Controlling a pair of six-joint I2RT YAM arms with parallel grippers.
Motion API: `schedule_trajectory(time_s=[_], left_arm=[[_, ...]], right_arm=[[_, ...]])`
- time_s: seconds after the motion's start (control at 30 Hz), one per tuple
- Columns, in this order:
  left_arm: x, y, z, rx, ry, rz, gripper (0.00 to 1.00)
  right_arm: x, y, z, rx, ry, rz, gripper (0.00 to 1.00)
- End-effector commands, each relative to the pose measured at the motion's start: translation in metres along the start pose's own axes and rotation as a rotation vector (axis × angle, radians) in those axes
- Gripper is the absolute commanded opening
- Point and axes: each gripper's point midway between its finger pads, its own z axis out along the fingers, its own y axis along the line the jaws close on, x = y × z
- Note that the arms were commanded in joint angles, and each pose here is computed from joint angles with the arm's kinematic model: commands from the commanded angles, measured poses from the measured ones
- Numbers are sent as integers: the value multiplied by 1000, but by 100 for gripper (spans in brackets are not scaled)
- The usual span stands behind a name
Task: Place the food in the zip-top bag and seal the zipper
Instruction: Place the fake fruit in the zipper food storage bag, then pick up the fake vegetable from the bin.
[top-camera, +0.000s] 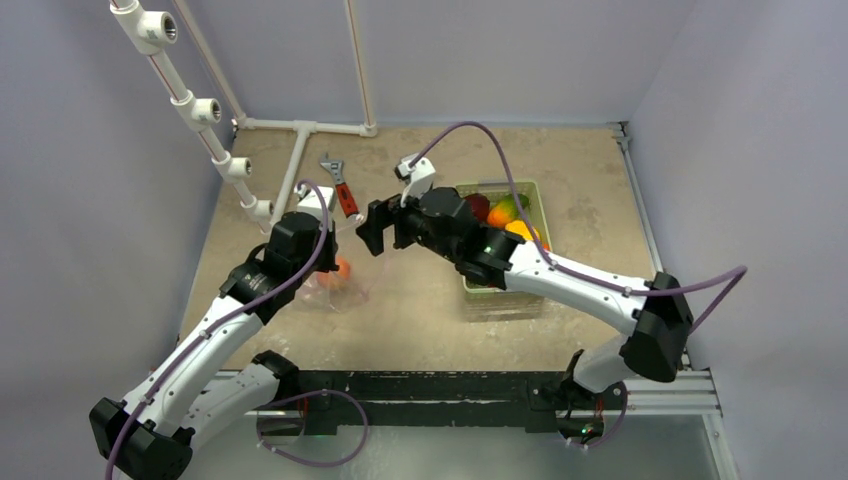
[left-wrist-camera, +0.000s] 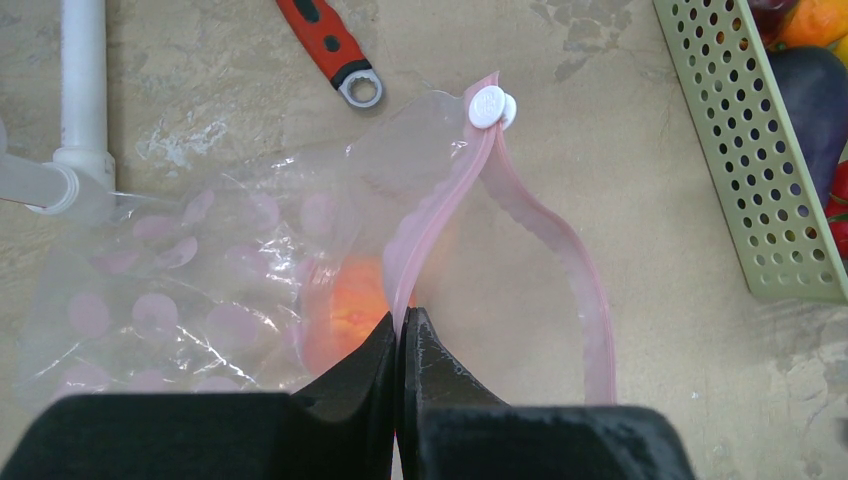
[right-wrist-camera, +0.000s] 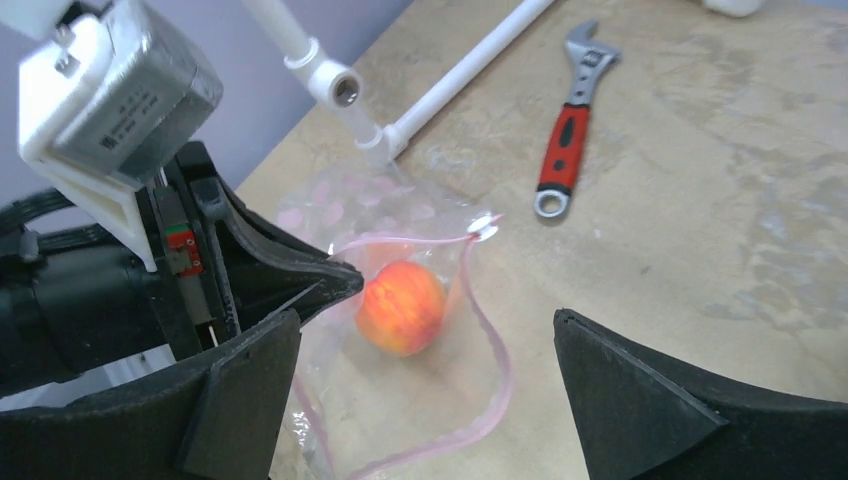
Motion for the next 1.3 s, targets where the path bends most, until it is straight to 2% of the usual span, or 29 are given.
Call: schedule_trajectory(time_s=[0.0, 0.53, 0.83, 1.03, 1.27], left_arm=[[-12, -1, -2, 5, -47, -1, 0], [-10, -2, -2, 8, -42, -1, 0], [-10, -4, -1, 20, -39, 2, 0], [-9, -7, -1, 35, -33, 9, 0], [-10, -10, -2, 54, -38, 11, 0]], right_arm=[[-17, -28, -24, 146, -34, 26, 99], [-9, -110, -91, 550, 7, 230, 99], [51, -165, -119, 872, 106, 383, 99], [67, -185, -129, 960, 90, 460, 99], [51, -216, -156, 1031, 8, 520, 99]])
